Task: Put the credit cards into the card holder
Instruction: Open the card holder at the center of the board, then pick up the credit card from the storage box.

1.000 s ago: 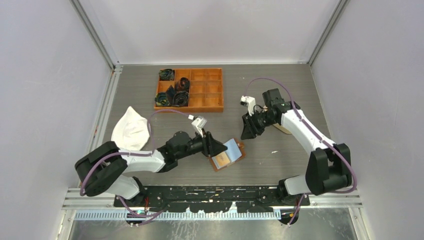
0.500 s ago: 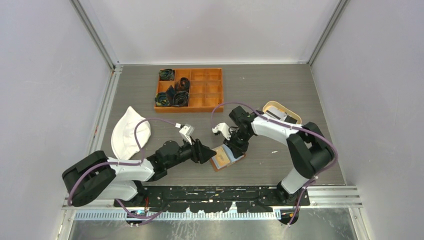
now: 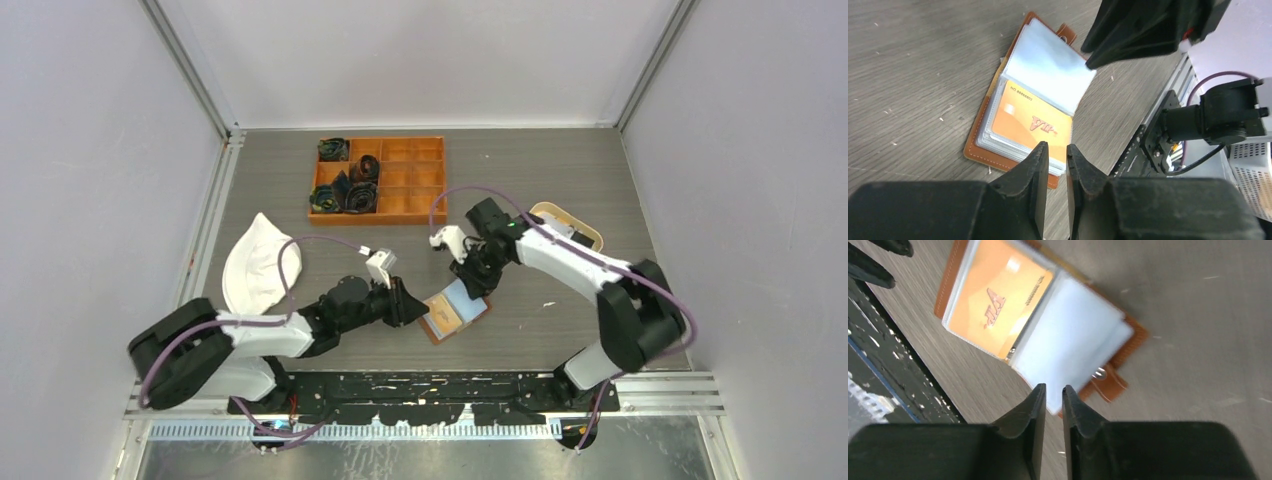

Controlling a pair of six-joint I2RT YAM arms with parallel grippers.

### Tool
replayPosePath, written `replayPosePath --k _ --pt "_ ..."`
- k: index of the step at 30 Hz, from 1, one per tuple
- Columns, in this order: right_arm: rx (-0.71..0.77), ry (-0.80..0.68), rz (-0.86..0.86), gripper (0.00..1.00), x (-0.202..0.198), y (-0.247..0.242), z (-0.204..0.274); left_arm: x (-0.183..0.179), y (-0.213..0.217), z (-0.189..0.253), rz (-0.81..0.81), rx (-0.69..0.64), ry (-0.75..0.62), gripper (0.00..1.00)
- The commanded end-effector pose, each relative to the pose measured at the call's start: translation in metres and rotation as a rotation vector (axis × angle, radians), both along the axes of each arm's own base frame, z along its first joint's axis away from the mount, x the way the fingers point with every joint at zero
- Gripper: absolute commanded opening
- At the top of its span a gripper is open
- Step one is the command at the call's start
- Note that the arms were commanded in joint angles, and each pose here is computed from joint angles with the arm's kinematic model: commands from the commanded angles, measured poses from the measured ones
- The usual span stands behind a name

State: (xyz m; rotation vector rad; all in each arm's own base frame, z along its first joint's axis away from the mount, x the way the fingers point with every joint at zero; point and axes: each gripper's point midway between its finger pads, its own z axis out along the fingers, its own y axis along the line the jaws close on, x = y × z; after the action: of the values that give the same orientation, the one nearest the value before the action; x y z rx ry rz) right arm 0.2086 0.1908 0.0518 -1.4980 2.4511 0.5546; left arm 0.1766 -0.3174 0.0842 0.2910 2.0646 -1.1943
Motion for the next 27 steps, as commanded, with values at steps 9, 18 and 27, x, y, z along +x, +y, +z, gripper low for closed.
replayPosePath --k 9,18,27 --pt "0.207 -0.502 -0.698 0.98 0.125 -0.114 0.122 0.002 0.069 0.068 0.204 -0.117 -0.237 0.85" --pt "0.206 -0.233 -0.837 0.87 0.158 -0.155 0.080 -0.007 0.091 0.072 0.241 -0.159 -0.268 0.88" --pt "0.137 -0.143 -0.784 0.76 0.187 -0.144 0.040 -0.006 0.090 0.064 0.243 -0.143 -0.259 0.86"
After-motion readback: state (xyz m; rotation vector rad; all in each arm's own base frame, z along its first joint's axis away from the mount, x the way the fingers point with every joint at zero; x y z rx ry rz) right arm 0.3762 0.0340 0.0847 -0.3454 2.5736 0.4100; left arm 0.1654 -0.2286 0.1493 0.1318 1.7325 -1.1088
